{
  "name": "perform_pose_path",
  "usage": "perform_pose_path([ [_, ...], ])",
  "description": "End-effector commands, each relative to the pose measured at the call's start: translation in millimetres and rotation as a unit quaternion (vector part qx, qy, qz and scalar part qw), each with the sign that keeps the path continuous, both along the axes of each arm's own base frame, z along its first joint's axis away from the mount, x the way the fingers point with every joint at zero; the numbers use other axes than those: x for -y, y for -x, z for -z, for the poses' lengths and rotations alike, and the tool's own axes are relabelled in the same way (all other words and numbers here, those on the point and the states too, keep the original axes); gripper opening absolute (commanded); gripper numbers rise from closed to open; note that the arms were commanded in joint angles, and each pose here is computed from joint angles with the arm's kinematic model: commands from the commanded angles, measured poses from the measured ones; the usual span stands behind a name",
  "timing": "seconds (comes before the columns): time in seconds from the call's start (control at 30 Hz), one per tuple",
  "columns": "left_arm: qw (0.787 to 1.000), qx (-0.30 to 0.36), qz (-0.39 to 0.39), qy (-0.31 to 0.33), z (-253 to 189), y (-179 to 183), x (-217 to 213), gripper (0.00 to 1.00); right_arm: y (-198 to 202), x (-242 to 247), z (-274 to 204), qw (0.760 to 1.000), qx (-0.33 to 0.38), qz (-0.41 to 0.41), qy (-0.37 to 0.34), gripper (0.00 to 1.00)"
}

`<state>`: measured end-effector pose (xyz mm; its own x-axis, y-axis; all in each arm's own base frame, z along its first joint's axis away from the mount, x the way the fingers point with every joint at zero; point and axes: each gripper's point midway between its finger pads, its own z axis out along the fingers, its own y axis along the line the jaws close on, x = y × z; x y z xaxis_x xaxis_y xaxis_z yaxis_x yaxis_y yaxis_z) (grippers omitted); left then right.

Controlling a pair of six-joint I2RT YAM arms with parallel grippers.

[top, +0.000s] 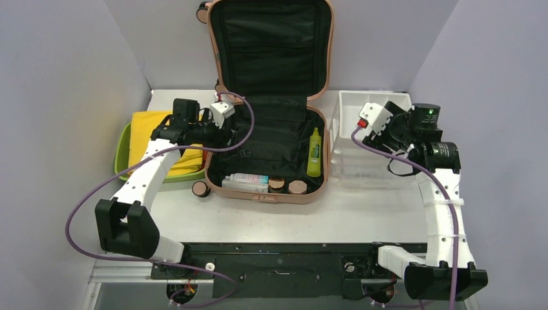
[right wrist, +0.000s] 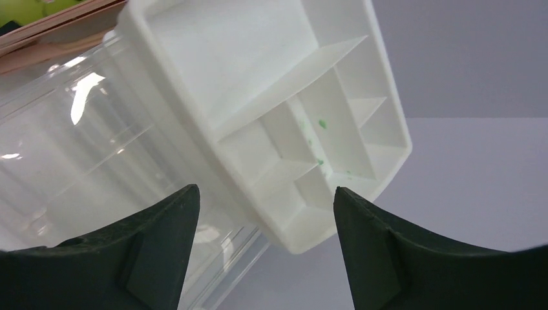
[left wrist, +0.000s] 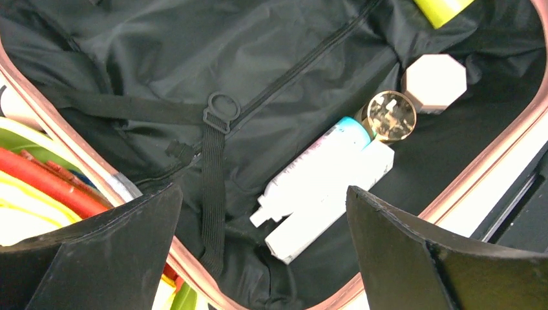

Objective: Open, take out, and arrange the luggage
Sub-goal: Adjust the storage box in the drawer, then adjust the makeup in the opened luggage.

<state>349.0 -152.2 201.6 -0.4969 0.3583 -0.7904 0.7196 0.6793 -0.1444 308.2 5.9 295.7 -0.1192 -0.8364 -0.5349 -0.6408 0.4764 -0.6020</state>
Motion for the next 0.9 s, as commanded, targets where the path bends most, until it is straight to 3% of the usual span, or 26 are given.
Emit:
perform_pose_path([
  [0.0,0.999,0.021,0.018,-0.040,-3,-2,-10,0.96,-42,4,-29,0.998,0.061,0.032,-0.015,0.71],
  [0.2,0.993,-0.017,0.083,-0.084,25,-2,-7,0.96,-60,-44,-36,0.993,-0.028,0.006,-0.114,0.75],
  [0.43,0.962,-0.021,0.221,-0.157,47,6,-1,0.96,-53,-76,-43,0.992,-0.076,-0.058,-0.079,0.77],
  [0.6,0.929,-0.024,0.310,-0.201,77,22,5,0.96,-34,-106,-35,0.982,-0.092,-0.152,-0.063,0.77],
  [0.87,0.885,-0.007,0.407,-0.228,118,52,12,0.96,-30,-140,3,0.978,-0.128,-0.153,-0.067,0.76],
])
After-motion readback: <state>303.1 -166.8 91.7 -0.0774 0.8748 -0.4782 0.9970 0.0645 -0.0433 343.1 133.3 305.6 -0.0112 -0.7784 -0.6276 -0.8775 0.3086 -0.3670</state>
